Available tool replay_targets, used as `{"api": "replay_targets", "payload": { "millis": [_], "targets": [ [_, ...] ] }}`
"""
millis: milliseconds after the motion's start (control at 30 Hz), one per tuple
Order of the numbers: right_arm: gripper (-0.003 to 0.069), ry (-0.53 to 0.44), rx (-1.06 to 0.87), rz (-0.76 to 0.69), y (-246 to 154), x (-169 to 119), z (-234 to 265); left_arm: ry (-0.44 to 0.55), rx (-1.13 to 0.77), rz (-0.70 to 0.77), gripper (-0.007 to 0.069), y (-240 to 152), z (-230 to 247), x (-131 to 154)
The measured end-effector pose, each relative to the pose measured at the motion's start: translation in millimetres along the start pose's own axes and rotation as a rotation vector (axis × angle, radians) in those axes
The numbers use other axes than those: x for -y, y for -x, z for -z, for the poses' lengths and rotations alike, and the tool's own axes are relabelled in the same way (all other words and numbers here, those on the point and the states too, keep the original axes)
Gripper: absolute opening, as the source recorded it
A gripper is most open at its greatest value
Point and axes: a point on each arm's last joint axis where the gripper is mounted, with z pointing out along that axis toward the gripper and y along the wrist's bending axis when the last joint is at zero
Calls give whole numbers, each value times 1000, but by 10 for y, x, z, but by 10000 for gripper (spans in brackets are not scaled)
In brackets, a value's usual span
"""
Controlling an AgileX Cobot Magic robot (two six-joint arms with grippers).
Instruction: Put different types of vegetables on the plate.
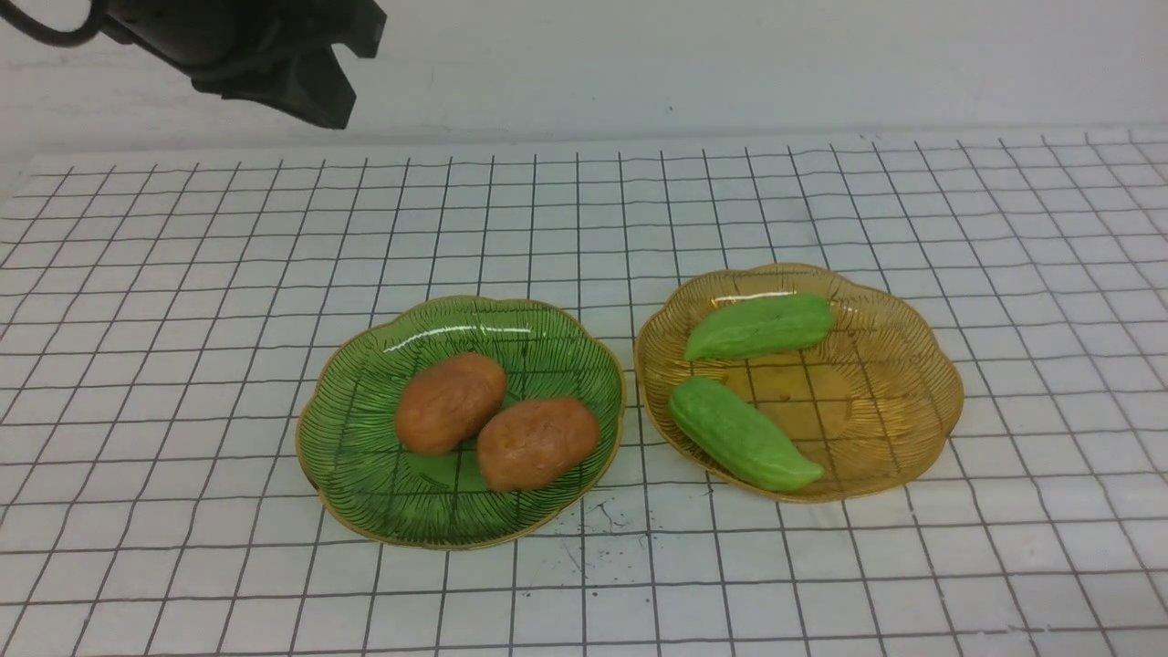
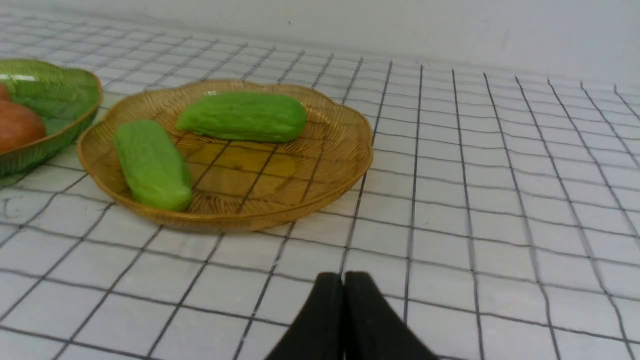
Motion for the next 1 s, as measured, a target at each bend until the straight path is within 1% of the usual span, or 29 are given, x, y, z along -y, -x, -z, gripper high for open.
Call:
{"api": "replay_targets", "payload": {
  "millis": [133,233,367,400,500,567,633,667,700,733,867,900,933,1000],
  "targets": [
    [-15,-44,-23,58,-16,30,1,-1,-18,3,-8,-209,131,36],
    [-15,-54,-26,66,-18,36,2,-2,-28,5,-8,-332,193,55],
    [-15,-58,-27,68,-18,39,2,1,-8,1,-8,-581,444,115],
    [-15,-58,-27,68,-18,39,2,1,-3,0,-8,-594,459,118],
    [-15,-59,-27,69,-19,40,2,2,28,-6,-8,-869,700,179],
    [-15,-59,-27,69,-19,39,2,2,26,-5,-8,-1023,757,198],
    [-15,-59,-27,69,-19,39,2,2,13,-3,-8,-1221,782,214],
    [-15,-59,-27,69,-19,39,2,1,6,-2,-8,-1232,764,212],
    [-15,-59,-27,69,-19,39,2,1,-3,0,-8,-1424,790,228],
    [-15,-59,-27,69,-19,39,2,0,-12,2,-8,-1453,772,226],
    [-15,-59,-27,68,-19,39,2,0,-20,-1,-8,-1788,804,252],
    [-15,-59,-28,58,-20,39,2,0,-15,-2,-8,-1920,825,263],
    [-15,-58,-28,57,-19,39,2,0,-14,-3,-8,-1938,829,265],
    [-15,-57,-28,22,-20,38,2,1,4,-8,-8,-2170,875,287]
  ]
}}
